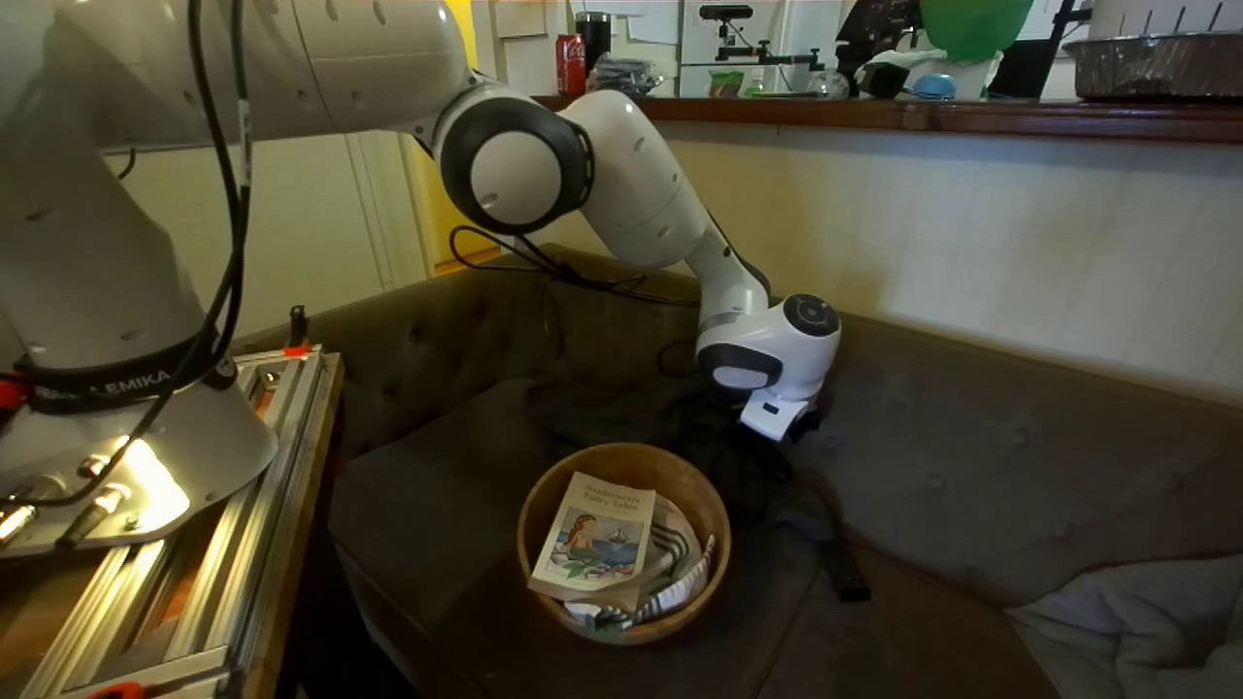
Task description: Unfold the blanket
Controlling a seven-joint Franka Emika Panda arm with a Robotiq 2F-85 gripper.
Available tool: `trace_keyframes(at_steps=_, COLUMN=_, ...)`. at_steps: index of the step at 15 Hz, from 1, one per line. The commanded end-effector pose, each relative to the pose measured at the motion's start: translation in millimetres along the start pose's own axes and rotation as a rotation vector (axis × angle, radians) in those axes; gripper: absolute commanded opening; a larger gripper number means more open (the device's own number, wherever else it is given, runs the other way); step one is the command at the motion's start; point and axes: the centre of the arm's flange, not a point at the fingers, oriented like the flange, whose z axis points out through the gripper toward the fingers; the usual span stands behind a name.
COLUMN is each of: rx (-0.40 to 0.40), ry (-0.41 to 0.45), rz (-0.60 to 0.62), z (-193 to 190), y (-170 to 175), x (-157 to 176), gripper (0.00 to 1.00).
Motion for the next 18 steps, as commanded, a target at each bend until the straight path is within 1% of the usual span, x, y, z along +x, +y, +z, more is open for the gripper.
trace_keyframes(at_steps=1, rx=-0.032, ry=0.009, rz=0.045, z=16, y=-9, x=-2, gripper=1.0)
trace_keyframes(at_steps=5, rx=-0.011, ry=-0.012, rz=0.038, z=29, y=-19, x=-14, gripper=1.0)
trace_keyframes(at_steps=10, rx=-0.043, ry=-0.018, rz=0.044, z=44, y=-26, x=-31, gripper=1.0)
trace_keyframes(at_steps=12, rx=-0.08, ry=-0.028, rz=0.057, z=49, y=-27, x=-35, gripper=1.0)
trace_keyframes(at_steps=14, rx=-0.097, ry=-0.031, rz=0.064, z=52, y=-28, x=-36, gripper=0.98)
trace_keyframes(at_steps=15, rx=-0.102, ry=-0.031, rz=0.066, z=54, y=-30, x=-37, gripper=0.77)
trace_keyframes(at_steps=16, rx=-0.103, ry=-0.031, rz=0.068, z=54, y=-31, x=-37, gripper=0.74)
trace_keyframes(at_steps=18, rx=-0.106, ry=-0.03, rz=0.07, z=54, y=-32, x=-36, gripper=0.59)
